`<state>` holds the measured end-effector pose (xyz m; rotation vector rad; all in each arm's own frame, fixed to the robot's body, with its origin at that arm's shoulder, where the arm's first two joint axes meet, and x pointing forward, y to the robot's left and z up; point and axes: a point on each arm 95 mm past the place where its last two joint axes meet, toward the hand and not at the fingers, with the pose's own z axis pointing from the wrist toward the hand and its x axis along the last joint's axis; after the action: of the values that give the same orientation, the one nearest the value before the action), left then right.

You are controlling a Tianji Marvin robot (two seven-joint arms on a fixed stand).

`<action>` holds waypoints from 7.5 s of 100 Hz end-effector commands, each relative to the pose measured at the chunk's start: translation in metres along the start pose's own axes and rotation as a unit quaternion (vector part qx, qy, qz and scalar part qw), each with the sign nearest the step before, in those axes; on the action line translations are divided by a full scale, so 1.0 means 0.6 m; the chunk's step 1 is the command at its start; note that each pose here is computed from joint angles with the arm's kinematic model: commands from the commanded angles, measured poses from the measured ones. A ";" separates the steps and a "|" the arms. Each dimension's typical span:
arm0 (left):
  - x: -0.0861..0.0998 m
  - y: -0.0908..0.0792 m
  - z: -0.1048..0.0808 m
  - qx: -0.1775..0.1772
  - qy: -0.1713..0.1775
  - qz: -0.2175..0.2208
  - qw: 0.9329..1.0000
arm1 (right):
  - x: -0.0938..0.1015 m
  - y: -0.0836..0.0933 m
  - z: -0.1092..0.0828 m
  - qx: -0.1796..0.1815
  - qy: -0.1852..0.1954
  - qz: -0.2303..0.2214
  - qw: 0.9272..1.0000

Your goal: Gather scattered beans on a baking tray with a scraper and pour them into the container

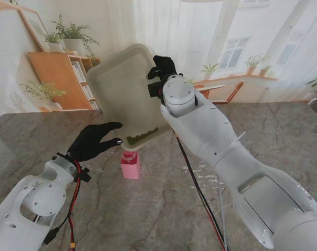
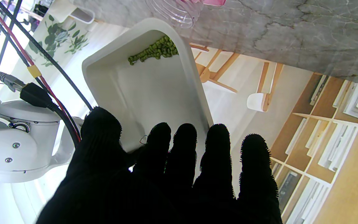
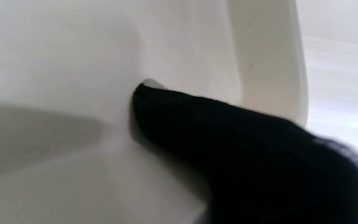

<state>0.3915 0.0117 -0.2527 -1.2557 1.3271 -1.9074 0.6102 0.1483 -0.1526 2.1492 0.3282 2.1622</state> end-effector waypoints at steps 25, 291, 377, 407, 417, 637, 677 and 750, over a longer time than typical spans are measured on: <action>0.003 0.002 -0.002 -0.001 0.000 0.000 1.000 | 0.020 -0.011 -0.007 0.015 0.028 0.003 0.999; -0.004 0.011 -0.020 -0.001 -0.018 -0.005 1.000 | 0.066 -0.054 -0.058 0.050 0.161 -0.038 0.985; -0.003 0.016 -0.027 -0.005 -0.021 -0.003 1.000 | 0.071 -0.060 -0.060 0.063 0.171 -0.053 0.982; -0.002 0.017 -0.026 -0.004 -0.020 -0.002 1.000 | 0.075 -0.059 -0.065 0.062 0.183 -0.055 0.980; -0.001 0.017 -0.027 -0.004 -0.019 -0.001 1.000 | 0.077 -0.060 -0.067 0.062 0.186 -0.055 0.979; 0.001 0.023 -0.037 0.000 -0.023 0.005 1.000 | 0.078 -0.075 -0.106 0.083 0.251 -0.056 0.963; 0.001 0.023 -0.040 0.000 -0.025 0.006 1.000 | 0.081 -0.080 -0.114 0.085 0.263 -0.056 0.959; 0.004 0.023 -0.042 0.000 -0.025 0.007 1.000 | 0.080 -0.083 -0.131 0.094 0.285 -0.063 0.952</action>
<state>0.3685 0.0172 -0.2660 -1.2734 1.3111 -1.8551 0.5307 0.1936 -0.1203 1.4853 0.6866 2.6892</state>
